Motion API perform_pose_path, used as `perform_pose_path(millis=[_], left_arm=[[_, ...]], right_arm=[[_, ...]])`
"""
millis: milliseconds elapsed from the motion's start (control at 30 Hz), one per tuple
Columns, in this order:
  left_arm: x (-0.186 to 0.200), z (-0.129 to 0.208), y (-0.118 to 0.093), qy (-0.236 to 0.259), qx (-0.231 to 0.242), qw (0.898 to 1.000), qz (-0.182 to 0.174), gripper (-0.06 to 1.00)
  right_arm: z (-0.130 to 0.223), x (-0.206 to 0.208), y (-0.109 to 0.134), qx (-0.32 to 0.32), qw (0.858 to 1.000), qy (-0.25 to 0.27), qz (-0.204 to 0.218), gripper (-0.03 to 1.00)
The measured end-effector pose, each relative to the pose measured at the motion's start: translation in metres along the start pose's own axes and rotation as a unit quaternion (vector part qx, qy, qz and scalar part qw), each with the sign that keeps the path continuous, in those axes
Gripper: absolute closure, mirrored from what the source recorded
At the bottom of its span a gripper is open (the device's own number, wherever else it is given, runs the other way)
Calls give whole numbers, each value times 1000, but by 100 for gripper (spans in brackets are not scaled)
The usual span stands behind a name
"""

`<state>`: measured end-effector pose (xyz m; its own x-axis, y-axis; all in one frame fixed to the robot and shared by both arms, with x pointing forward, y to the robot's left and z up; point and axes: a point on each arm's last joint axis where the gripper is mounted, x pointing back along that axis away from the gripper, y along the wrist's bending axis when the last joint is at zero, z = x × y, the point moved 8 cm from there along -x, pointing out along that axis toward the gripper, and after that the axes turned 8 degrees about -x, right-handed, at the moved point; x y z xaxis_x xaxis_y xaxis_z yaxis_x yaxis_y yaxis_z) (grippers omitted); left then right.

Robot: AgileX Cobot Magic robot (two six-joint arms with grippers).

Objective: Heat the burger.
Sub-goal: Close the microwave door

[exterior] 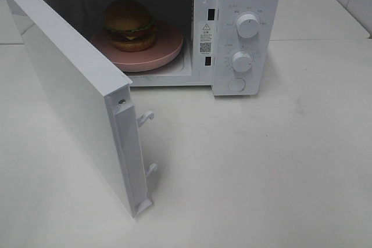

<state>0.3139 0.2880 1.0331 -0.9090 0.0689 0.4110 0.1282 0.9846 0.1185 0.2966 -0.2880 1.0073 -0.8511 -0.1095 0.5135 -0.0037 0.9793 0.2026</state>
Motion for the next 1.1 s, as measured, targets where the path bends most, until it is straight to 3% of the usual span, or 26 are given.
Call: perform_pose_path(millis=[167,233,333,367,433,500,600,633,700,733,1100], left_arm=[[-10,-4,2,16,3,1000,2,8],[-22,-14,5,16,6,1000,0,23],[-25,-16,6,16,7,1000,-1,28],[-31,-20,7,16,10,1000,0,37],[-34,-21,7,17,11,1000,0,40],[-49,-27,10,29,15,999,1,62],[-53,-28,11,32,16,999,0,67],[-61,-30,12,32,19,999,0,81],[-70,-30,13,31,25,999,1,86],[-75,-29,13,31,29,999,1,93],[-127,-17,23,-21,33,999,-28,94]], right_arm=[[0,0,0,0,1000,0,0,24],[0,0,0,0,1000,0,0,24],[0,0,0,0,1000,0,0,24],[0,0,0,0,1000,0,0,24],[0,0,0,0,1000,0,0,24],[0,0,0,0,1000,0,0,24],[0,0,0,0,1000,0,0,24],[0,0,0,0,1000,0,0,24],[0,0,0,-1,1000,0,0,24],[0,0,0,-1,1000,0,0,24],[0,0,0,-1,1000,0,0,24]])
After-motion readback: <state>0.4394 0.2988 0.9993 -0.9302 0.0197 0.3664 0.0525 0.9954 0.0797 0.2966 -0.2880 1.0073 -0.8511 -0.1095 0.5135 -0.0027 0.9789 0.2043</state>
